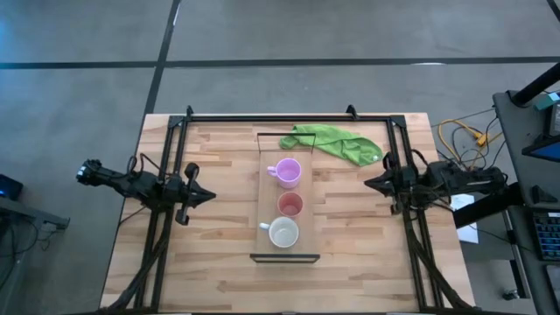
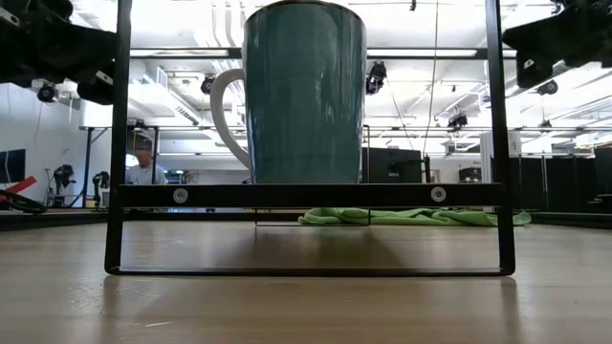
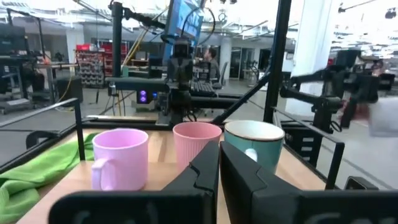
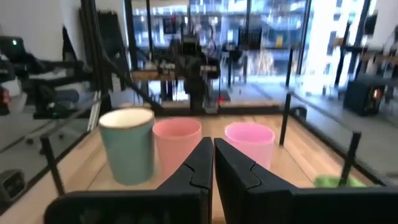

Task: Stack small to large cups/mugs on shelf
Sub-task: Return to Home Position

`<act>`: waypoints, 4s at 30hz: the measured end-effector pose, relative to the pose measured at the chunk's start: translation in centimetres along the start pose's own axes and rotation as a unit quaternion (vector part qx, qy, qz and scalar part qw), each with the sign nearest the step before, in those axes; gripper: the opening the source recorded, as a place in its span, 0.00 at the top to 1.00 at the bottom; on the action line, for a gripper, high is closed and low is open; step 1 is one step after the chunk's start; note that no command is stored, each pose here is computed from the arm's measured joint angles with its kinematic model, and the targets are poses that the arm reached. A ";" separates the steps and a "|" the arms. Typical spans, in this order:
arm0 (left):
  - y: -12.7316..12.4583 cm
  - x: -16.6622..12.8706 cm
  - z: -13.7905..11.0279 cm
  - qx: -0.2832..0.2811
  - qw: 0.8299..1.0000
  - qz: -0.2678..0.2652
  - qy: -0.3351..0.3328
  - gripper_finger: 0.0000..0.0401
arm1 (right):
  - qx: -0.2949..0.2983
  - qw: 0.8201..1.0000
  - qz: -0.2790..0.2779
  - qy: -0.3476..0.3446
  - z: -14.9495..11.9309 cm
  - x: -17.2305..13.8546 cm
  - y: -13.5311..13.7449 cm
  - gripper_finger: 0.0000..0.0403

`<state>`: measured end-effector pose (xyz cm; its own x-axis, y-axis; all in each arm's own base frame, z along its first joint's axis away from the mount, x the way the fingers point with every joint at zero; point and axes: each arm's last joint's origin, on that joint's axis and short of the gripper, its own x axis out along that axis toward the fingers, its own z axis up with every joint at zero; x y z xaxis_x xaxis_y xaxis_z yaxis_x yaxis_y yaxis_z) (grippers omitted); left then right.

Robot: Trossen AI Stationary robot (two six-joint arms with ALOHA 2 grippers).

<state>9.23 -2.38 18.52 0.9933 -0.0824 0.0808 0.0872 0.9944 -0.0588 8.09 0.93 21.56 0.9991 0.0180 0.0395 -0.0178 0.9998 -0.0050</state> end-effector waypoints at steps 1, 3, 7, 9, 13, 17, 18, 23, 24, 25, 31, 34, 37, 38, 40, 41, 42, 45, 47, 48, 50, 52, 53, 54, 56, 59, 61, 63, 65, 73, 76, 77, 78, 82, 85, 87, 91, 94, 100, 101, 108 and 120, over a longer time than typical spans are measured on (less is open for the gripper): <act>0.0 0.0 0.0 0.001 1.000 0.000 0.005 1.00 | 0.005 1.000 0.000 0.013 0.3 -0.2 0.0 0.98; 0.0 -0.1 0.0 0.002 1.000 0.000 0.017 1.00 | 0.008 1.000 0.007 0.017 1.0 -0.6 -0.1 0.98; 0.0 -0.2 1.1 -0.005 1.000 -0.001 -0.005 1.00 | -0.036 0.998 0.049 -0.005 1.9 -0.9 0.1 0.98; 0.0 -0.3 1.5 -0.006 1.000 -0.001 -0.012 1.00 | -0.036 0.998 0.050 -0.007 1.8 -0.8 0.2 0.98; 0.0 -0.3 1.4 -0.013 1.000 -0.001 -0.008 1.00 | -0.012 0.999 0.050 -0.005 0.0 0.0 0.3 0.98; 0.0 -0.1 0.5 -0.020 1.000 -0.002 -0.014 1.00 | -0.005 0.998 0.048 -0.031 -2.0 0.8 0.4 0.98; 0.0 0.0 0.3 -0.022 0.999 -0.002 -0.024 1.00 | -0.004 0.998 0.048 -0.035 -2.4 0.9 0.4 0.98; 0.0 0.2 -0.8 -0.039 0.999 -0.003 -0.017 1.00 | 0.028 0.998 0.049 -0.032 -3.8 1.3 0.5 0.98; 0.0 0.1 -0.7 -0.044 0.999 -0.004 -0.020 1.00 | 0.037 0.998 0.049 -0.029 -4.0 1.3 0.5 0.98; 0.0 0.1 -0.7 -0.047 0.999 -0.004 -0.021 1.00 | 0.041 0.998 0.049 -0.027 -4.1 1.3 0.5 0.98; 0.0 0.1 -0.7 -0.048 0.999 -0.004 -0.023 1.00 | 0.036 0.998 0.049 -0.028 -4.1 1.3 0.5 0.98; 0.0 0.1 -0.7 -0.049 0.999 -0.004 -0.023 1.00 | 0.044 0.997 0.049 -0.026 -4.1 1.3 0.5 0.98; 0.0 0.2 -0.7 -0.048 0.999 -0.004 -0.021 1.00 | 0.072 0.996 0.050 -0.022 -4.2 1.3 0.5 0.98; 0.0 0.2 -0.8 -0.048 0.999 -0.004 -0.020 1.00 | 0.080 0.995 0.050 -0.021 -4.2 1.3 0.5 0.98; 0.0 0.2 -0.8 -0.047 0.999 -0.003 -0.018 1.00 | 0.090 0.994 0.050 -0.022 -4.1 1.3 0.5 0.98; 0.0 0.2 -0.8 -0.047 0.999 -0.003 -0.017 1.00 | 0.091 0.994 0.050 -0.021 -4.1 1.3 0.5 0.98; 0.0 0.3 -0.9 -0.046 0.999 -0.003 -0.015 1.00 | 0.090 0.994 0.050 -0.021 -4.1 1.3 0.5 0.98; 0.0 0.3 -0.9 -0.046 0.999 -0.003 -0.013 1.00 | 0.087 0.995 0.050 -0.021 -4.1 1.3 0.5 0.98; 0.0 0.3 -0.9 -0.045 0.999 -0.003 -0.011 1.00 | 0.087 0.995 0.050 -0.021 -4.1 1.3 0.5 0.98; -0.1 0.3 -1.0 -0.045 0.999 -0.003 -0.010 1.00 | 0.087 0.995 0.050 -0.021 -4.1 1.3 0.5 0.98; 0.0 0.3 -1.0 -0.045 0.999 -0.002 -0.010 1.00 | 0.087 0.995 0.050 -0.021 -4.1 1.3 0.5 0.98; 0.0 0.2 -0.9 -0.046 0.999 -0.003 -0.016 1.00 | 0.087 0.995 0.050 -0.021 -4.1 1.3 0.5 0.98; 0.0 0.2 -0.7 -0.048 0.999 -0.003 -0.023 1.00 | 0.087 0.995 0.050 -0.021 -4.1 1.3 0.5 0.98; 0.0 0.1 -0.7 -0.049 0.998 -0.003 -0.026 1.00 | 0.087 0.995 0.050 -0.021 -4.1 1.3 0.5 0.98; 0.0 0.1 -0.7 -0.048 0.998 -0.003 -0.026 1.00 | 0.087 0.995 0.050 -0.022 -4.1 1.3 0.5 0.98; 0.0 0.1 -0.7 -0.049 0.998 -0.003 -0.026 1.00 | 0.087 0.995 0.050 -0.022 -4.1 1.3 0.5 0.98; 0.0 0.1 -0.7 -0.048 0.999 -0.003 -0.025 1.00 | 0.087 0.995 0.050 -0.023 -4.1 1.3 0.5 0.98; 0.0 0.1 -0.7 -0.048 0.999 -0.003 -0.025 1.00 | 0.087 0.995 0.050 -0.023 -4.1 1.3 0.5 0.98; 0.0 0.1 -0.7 -0.048 0.999 -0.003 -0.025 1.00 | 0.087 0.995 0.050 -0.023 -4.1 1.3 0.5 0.98; 0.0 0.2 -0.8 -0.047 0.999 -0.002 -0.020 1.00 | 0.087 0.995 0.050 -0.023 -4.1 1.3 0.5 0.98; 0.0 0.3 -0.9 -0.046 0.999 -0.002 -0.015 1.00 | 0.087 0.995 0.050 -0.023 -4.1 1.3 0.5 0.98; 0.0 0.3 -0.9 -0.046 0.999 -0.002 -0.014 1.00 | 0.087 0.995 0.050 -0.023 -4.1 1.3 0.5 0.98; 0.0 0.3 -0.9 -0.045 0.999 -0.002 -0.012 1.00 | 0.087 0.995 0.050 -0.023 -4.1 1.3 0.5 0.98; -0.1 0.3 -1.0 -0.044 0.999 -0.002 -0.009 1.00 | 0.086 0.995 0.050 -0.018 -4.2 1.4 0.5 0.98; 0.0 0.3 -1.0 -0.045 0.999 -0.002 -0.010 1.00 | 0.086 0.995 0.050 -0.018 -4.2 1.4 0.5 0.98; 0.0 0.3 -1.0 -0.045 0.999 -0.002 -0.010 1.00 | 0.086 0.995 0.050 -0.018 -4.2 1.4 0.5 0.98; 0.0 0.3 -1.0 -0.044 0.999 -0.002 -0.009 1.00 | 0.086 0.995 0.050 -0.018 -4.2 1.4 0.5 0.98; 0.0 0.3 -1.0 -0.044 0.999 -0.002 -0.010 1.00 | 0.086 0.995 0.050 -0.018 -4.2 1.4 0.5 0.98; 0.0 0.3 -1.0 -0.044 0.999 -0.002 -0.010 1.00 | 0.086 0.995 0.050 -0.018 -4.2 1.4 0.5 0.98; 0.0 0.3 -1.0 -0.045 0.999 -0.002 -0.010 1.00 | 0.086 0.995 0.050 -0.018 -4.2 1.4 0.5 0.98; 0.0 0.3 -1.0 -0.045 0.999 -0.002 -0.010 1.00 | 0.086 0.995 0.050 -0.018 -4.2 1.4 0.5 0.98; 0.0 0.3 -1.0 -0.045 0.999 -0.002 -0.010 1.00 | 0.086 0.995 0.050 -0.018 -4.2 1.4 0.5 0.98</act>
<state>9.62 -2.52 17.57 0.9914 -0.0840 0.1008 0.0983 0.9843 -0.1467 9.63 1.47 17.39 0.9900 0.1140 0.0831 -0.1262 0.9790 0.1604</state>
